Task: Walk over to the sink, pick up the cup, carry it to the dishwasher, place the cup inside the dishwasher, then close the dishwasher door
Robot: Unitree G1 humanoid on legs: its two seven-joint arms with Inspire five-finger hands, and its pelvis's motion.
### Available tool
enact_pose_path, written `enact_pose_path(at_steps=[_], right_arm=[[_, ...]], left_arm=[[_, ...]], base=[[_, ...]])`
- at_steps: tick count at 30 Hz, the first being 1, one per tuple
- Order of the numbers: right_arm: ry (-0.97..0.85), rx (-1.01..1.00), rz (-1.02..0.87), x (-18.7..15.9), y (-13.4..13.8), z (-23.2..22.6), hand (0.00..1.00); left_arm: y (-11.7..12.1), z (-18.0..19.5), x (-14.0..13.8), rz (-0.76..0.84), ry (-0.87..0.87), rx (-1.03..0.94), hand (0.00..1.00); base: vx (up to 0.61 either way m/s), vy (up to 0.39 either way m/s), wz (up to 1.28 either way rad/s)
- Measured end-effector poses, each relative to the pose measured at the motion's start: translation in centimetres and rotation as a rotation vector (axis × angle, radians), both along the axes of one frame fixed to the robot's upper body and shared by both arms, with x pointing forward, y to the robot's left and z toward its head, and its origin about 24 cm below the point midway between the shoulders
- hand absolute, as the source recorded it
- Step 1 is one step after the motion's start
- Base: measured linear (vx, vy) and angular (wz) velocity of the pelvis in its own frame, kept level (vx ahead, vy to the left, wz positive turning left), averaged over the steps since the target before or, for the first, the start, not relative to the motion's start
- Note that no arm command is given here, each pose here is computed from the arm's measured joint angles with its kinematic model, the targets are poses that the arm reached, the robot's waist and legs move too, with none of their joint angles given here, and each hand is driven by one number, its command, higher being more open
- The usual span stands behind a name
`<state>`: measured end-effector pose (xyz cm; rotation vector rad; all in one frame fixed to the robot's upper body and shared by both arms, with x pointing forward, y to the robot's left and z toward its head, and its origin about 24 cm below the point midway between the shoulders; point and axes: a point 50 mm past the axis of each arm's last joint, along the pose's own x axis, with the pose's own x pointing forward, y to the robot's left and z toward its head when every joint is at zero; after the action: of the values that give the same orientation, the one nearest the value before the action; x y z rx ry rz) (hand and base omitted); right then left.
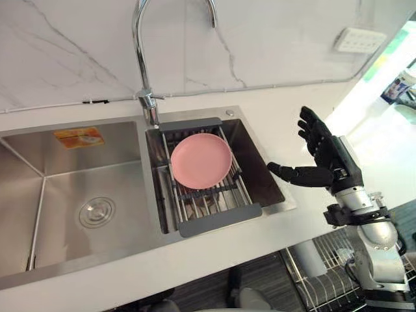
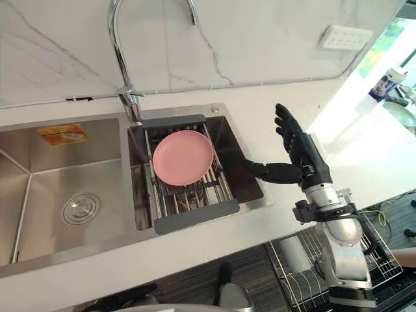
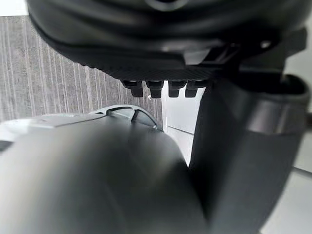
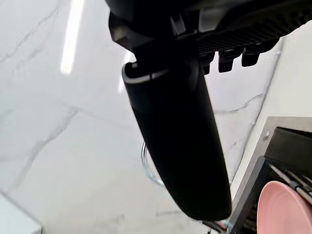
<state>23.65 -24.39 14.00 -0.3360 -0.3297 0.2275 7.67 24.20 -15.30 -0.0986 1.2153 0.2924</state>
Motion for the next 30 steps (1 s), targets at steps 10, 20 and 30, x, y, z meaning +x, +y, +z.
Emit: enact_pose_path(at_steps=[10, 20, 30], right_arm=[[0.008, -0.202, 0.069, 0.5, 0.7, 0.8, 1.0], [0.096, -0.34, 0.042, 1.7, 1.3, -1.0, 1.0], [0.18, -0.406, 0.025, 2.6, 1.4, -2.8, 1.0]], left_arm=[[0.6, 0.1, -0.1, -0.005, 0.01, 0.004, 1.0], [0.5, 0.0, 0.0, -0.004, 0.016, 0.001, 1.0], [0.4, -0.1, 0.0, -0.004, 0.024, -0.004, 1.0]], base=[[-0.01, 0.016, 0.03], [0.03, -0.008, 0.12], [0.01, 0.012, 0.09]])
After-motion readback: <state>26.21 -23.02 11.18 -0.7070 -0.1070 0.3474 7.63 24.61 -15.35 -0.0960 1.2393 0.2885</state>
